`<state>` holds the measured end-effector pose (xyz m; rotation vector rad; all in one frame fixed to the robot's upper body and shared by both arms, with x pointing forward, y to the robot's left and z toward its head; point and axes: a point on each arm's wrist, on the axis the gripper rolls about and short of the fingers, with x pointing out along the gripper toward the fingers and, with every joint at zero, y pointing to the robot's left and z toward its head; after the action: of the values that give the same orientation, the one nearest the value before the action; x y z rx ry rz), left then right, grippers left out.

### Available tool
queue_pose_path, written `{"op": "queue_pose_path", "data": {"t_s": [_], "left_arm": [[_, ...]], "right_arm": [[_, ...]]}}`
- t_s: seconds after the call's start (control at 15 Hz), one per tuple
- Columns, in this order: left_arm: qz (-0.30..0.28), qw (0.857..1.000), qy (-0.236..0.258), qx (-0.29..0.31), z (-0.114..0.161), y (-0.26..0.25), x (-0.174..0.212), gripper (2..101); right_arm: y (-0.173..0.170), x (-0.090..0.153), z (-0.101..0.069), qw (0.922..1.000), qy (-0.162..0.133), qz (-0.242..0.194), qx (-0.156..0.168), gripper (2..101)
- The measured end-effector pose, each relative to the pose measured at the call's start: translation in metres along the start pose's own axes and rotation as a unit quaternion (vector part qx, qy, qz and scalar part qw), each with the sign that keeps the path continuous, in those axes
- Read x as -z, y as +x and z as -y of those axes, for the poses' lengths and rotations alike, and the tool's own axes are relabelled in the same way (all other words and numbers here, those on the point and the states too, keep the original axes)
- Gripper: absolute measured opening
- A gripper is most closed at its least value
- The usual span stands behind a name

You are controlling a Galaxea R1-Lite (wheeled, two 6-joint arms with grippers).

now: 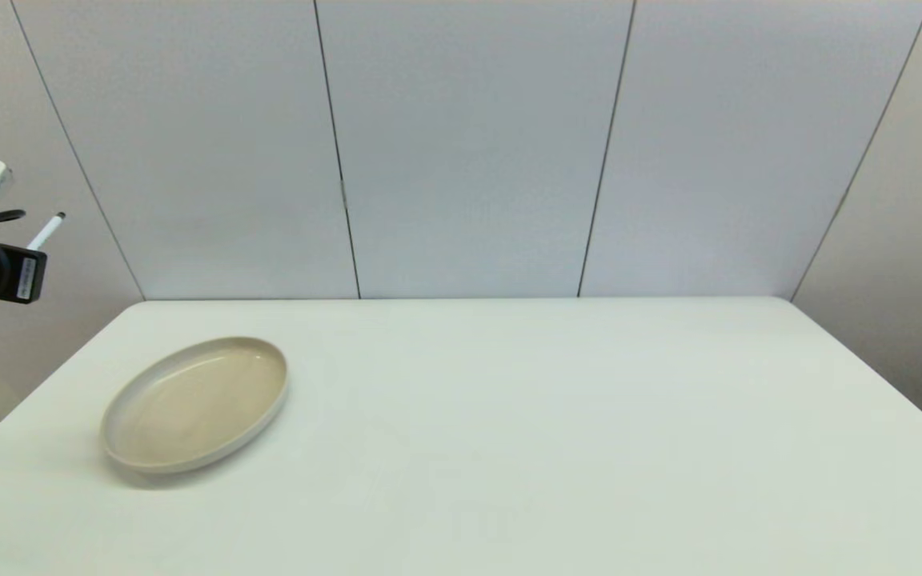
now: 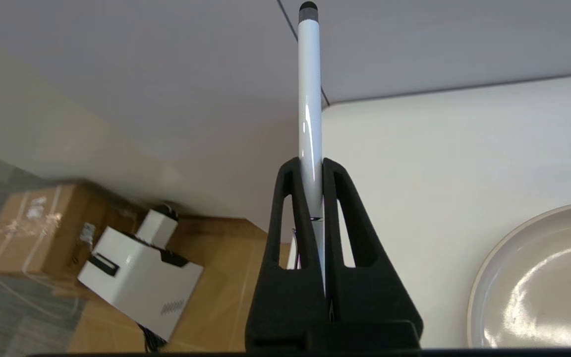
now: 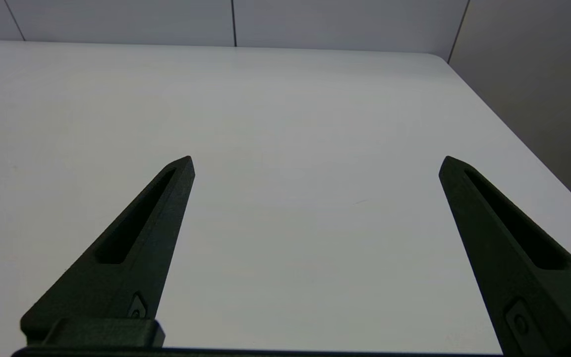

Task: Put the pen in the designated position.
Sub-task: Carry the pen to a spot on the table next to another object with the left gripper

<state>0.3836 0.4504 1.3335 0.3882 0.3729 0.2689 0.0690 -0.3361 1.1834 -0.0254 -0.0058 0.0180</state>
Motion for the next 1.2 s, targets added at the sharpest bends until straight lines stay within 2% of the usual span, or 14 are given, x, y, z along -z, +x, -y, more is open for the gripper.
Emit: {"op": "queue_pose_path", "data": {"t_s": [0.4,1.2], "left_arm": [[-0.077,0.996,-0.038,0.025,0.006,0.021,0.031,4.8],[-0.15,0.986,-0.038,0.066,0.035,0.035,0.1,4.8]], "right_arm": [[0.0,0.0,0.0,1.0,0.0,0.0,0.0,97.9],[0.0,0.0,0.0,1.0,0.0,0.0,0.0,98.0]]}}
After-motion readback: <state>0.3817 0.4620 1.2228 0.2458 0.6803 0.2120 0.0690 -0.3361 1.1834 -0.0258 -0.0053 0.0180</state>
